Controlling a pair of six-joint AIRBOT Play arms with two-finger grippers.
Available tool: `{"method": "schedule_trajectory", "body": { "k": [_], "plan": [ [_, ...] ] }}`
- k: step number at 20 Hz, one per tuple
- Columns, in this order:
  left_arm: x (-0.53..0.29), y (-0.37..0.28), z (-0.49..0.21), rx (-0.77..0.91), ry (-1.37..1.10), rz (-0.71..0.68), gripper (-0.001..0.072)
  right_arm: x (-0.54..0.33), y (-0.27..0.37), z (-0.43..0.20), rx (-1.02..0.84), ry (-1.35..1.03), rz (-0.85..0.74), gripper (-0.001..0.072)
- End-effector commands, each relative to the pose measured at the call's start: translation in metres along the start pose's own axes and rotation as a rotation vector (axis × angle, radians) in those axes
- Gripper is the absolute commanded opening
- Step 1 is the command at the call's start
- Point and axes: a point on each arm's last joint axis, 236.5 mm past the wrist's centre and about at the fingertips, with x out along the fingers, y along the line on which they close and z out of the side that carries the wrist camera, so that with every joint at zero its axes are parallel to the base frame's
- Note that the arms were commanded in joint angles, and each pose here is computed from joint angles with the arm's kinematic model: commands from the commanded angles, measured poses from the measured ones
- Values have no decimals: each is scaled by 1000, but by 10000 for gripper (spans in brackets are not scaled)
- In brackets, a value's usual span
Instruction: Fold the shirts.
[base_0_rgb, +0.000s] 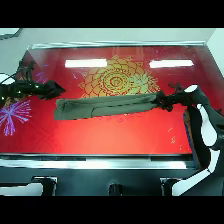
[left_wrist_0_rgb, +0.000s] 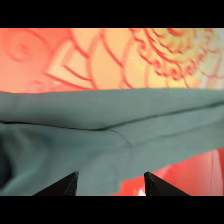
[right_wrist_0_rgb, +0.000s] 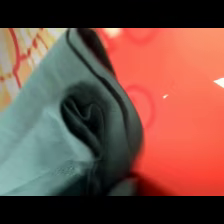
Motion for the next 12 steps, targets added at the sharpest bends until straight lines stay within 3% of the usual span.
{"method": "schedule_trajectory", "body": {
  "k": [1,3,6,12],
  "plan": [
    [20,-32,-14,63,40,-33,503,0,21,-6,-31,3,35,44],
    [43,-50,-28,96,78,-48,473,-22,39,-9,-125,-17,55,43],
    [94,-82,-63,123,163,-70,35,-72,78,-32,-267,-31,90,42],
    [193,-138,-106,-21,183,-149,27,-150,172,-107,-607,-138,118,42]
  ]
}}
